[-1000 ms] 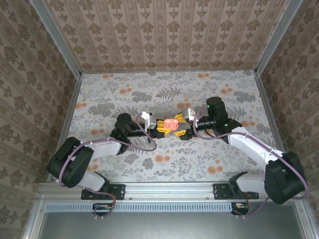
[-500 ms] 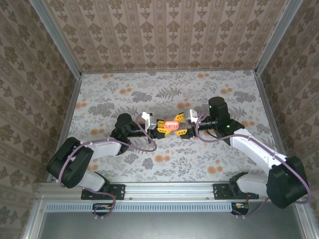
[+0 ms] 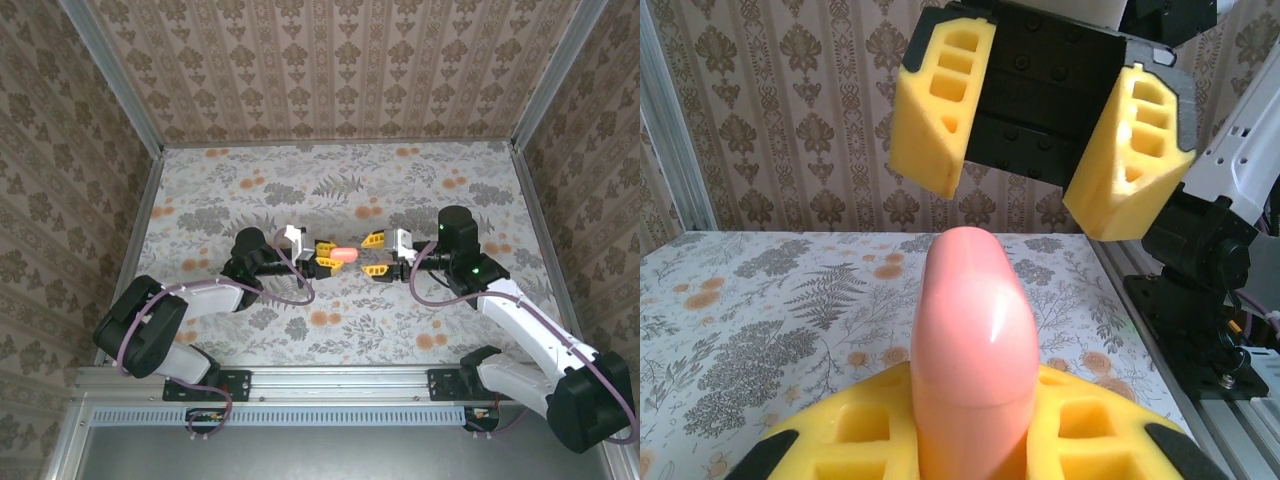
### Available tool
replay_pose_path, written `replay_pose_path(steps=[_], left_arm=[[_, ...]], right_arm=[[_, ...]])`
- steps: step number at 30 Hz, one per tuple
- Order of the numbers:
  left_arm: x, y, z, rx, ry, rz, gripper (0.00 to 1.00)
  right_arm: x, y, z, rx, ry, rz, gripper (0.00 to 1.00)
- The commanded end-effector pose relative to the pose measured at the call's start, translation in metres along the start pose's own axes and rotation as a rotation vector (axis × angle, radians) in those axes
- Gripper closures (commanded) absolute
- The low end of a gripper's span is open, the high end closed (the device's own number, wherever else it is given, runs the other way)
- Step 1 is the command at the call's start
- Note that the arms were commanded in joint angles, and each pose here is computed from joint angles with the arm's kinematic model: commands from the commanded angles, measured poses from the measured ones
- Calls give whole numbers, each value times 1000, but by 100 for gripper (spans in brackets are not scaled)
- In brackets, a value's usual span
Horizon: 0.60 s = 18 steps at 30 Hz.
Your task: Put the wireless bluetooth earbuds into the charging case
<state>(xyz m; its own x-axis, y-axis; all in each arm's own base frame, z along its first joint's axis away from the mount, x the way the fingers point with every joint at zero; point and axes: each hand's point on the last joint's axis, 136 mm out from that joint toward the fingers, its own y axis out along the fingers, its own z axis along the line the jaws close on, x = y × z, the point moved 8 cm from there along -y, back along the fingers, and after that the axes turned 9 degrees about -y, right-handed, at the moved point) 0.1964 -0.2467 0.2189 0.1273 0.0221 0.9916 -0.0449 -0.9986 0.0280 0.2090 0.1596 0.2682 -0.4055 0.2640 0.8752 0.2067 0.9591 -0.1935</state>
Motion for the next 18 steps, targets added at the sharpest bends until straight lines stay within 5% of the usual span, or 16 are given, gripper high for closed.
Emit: replay_pose_path(steps=[1,18], left_arm=[[12,0,-4,-18,45,-20,90],[13,-1,-5,-15,48,-22,90]], right_arm=[[-4,2,-4,2,19,13,52],[-9,27,-17,170,106,-80,64]])
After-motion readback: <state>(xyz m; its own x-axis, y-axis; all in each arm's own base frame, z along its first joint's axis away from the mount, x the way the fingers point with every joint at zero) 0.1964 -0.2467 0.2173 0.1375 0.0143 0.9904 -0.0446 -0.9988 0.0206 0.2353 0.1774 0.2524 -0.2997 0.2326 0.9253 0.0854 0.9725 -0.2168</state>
